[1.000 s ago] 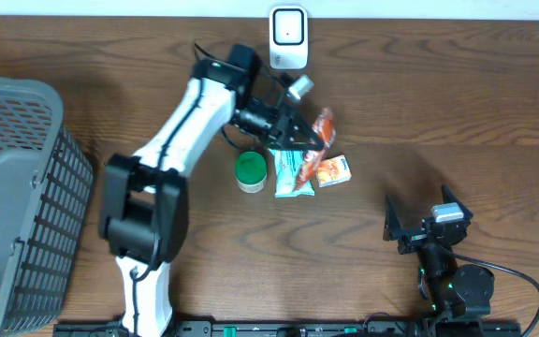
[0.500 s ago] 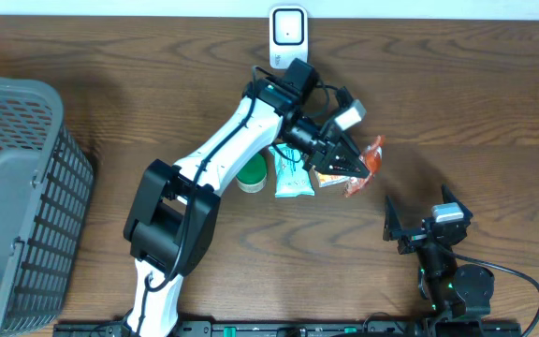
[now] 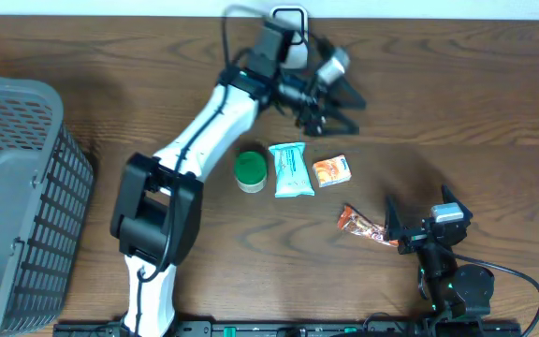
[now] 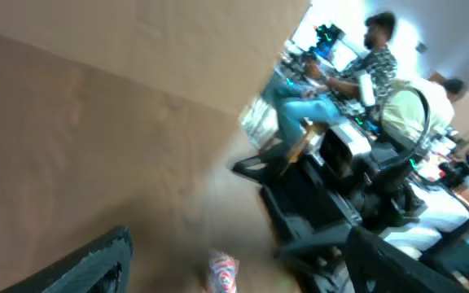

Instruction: Scan the item barcode

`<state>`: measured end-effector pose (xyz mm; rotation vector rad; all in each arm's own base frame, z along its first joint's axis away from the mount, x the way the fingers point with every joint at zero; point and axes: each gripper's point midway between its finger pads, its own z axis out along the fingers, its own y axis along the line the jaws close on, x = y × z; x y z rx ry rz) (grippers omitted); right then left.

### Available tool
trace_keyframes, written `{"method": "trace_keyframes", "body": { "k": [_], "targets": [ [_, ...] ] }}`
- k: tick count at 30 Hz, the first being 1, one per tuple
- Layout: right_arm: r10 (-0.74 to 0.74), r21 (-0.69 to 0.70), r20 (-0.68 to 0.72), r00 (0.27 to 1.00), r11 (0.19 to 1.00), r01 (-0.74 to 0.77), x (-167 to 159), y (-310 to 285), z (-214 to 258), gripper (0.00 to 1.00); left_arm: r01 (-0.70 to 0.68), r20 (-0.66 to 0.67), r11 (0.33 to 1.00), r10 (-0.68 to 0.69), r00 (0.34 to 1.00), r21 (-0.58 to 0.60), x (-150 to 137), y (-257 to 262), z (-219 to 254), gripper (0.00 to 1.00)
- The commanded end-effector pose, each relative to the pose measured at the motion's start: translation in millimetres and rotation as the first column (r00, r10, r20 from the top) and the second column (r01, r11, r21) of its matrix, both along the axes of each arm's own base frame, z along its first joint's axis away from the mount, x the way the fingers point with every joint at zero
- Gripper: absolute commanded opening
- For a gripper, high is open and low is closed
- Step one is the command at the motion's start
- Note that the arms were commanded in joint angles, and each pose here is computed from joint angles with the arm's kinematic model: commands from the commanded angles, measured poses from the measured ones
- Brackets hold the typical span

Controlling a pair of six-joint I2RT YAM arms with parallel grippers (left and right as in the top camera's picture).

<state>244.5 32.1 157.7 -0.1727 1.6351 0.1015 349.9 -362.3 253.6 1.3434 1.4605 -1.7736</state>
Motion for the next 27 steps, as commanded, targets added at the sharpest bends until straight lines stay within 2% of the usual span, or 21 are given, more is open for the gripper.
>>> {"method": "trace_keyframes", "body": {
  "k": [1, 4, 6, 8, 10, 12, 14, 16, 18, 19, 22, 25, 27],
  "targets": [
    [0.007, -0.009, -0.004, 1.000, 1.000, -0.007, -0.2, 1.7, -1.6, 0.99, -0.159, -0.218, 0.983, 0.176, 0.960, 0.092, 47.9, 23.2, 38.8, 0.84],
    [0.005, -0.013, -0.002, 1.000, 1.000, -0.005, -0.1, 1.3, -1.4, 0.99, -0.363, -0.151, 0.930, 0.367, 0.918, 0.049, 81.3, 40.2, 79.0, 0.84],
    [-0.026, -0.080, 0.017, 1.000, 0.996, 0.027, 1.0, -4.8, 0.7, 0.99, -0.537, -0.123, 0.843, 0.537, 0.834, 0.037, 104.6, 57.9, 103.8, 0.84],
    [-0.072, -0.166, 0.046, 0.996, 0.983, 0.079, 2.3, -14.2, 4.1, 0.99, -0.709, -0.086, 0.704, 0.710, 0.699, 0.051, 124.7, 83.3, 122.3, 0.84],
    [-0.123, -0.260, 0.057, 0.991, 0.956, 0.134, 2.8, -24.7, 3.4, 0.99, -0.856, 0.026, 0.511, 0.857, 0.514, 0.084, 137.8, 116.4, 130.9, 0.84],
    [-0.153, -0.303, 0.052, 0.987, 0.939, 0.162, 2.6, -30.9, 0.6, 0.99, -0.969, 0.211, 0.215, 0.948, 0.237, 0.124, 143.4, 165.8, 133.5, 0.84],
    [-0.156, -0.307, 0.037, 0.987, 0.938, 0.159, 2.4, -31.3, -3.3, 0.99, -0.992, 0.374, -0.044, 0.927, 0.003, 0.116, 136.1, 213.3, 141.0, 0.85],
    [-0.163, -0.307, 0.041, 0.986, 0.937, 0.168, 2.4, -32.7, -2.4, 0.99, -0.976, 0.465, -0.203, 0.874, -0.143, 0.082, 121.9, 249.3, 155.0, 0.89],
    [-0.128, -0.265, 0.061, 0.990, 0.954, 0.139, 2.9, -25.5, 4.0, 0.99, -0.962, 0.507, -0.267, 0.837, -0.204, 0.054, 106.8, 270.6, 168.6, 0.89],
    [-0.085, -0.199, 0.074, 0.994, 0.975, 0.098, 2.7, -16.8, 9.7, 0.99, -0.958, 0.515, -0.283, 0.828, -0.222, 0.043, 97.2, 280.0, 176.7, 0.89],
    [0.096, -0.016, 0.095, 0.991, 0.995, -0.095, -4.4, 16.7, 28.7, 0.99, -0.948, 0.499, -0.318, 0.823, -0.272, 0.008, 69.6, 304.1, 202.0, 0.89],
    [0.141, 0.203, -0.008, 0.990, 0.970, -0.137, -14.5, 25.7, 36.3, 0.99, -0.933, 0.465, -0.355, 0.818, -0.338, -0.054, 37.4, 326.7, 233.0, 0.89],
    [0.157, 0.245, -0.100, 0.982, 0.961, -0.129, -24.9, 28.2, 36.9, 0.99, -0.920, 0.438, -0.378, 0.814, -0.382, -0.100, 15.8, 339.5, 253.0, 0.89]
  ]
}}
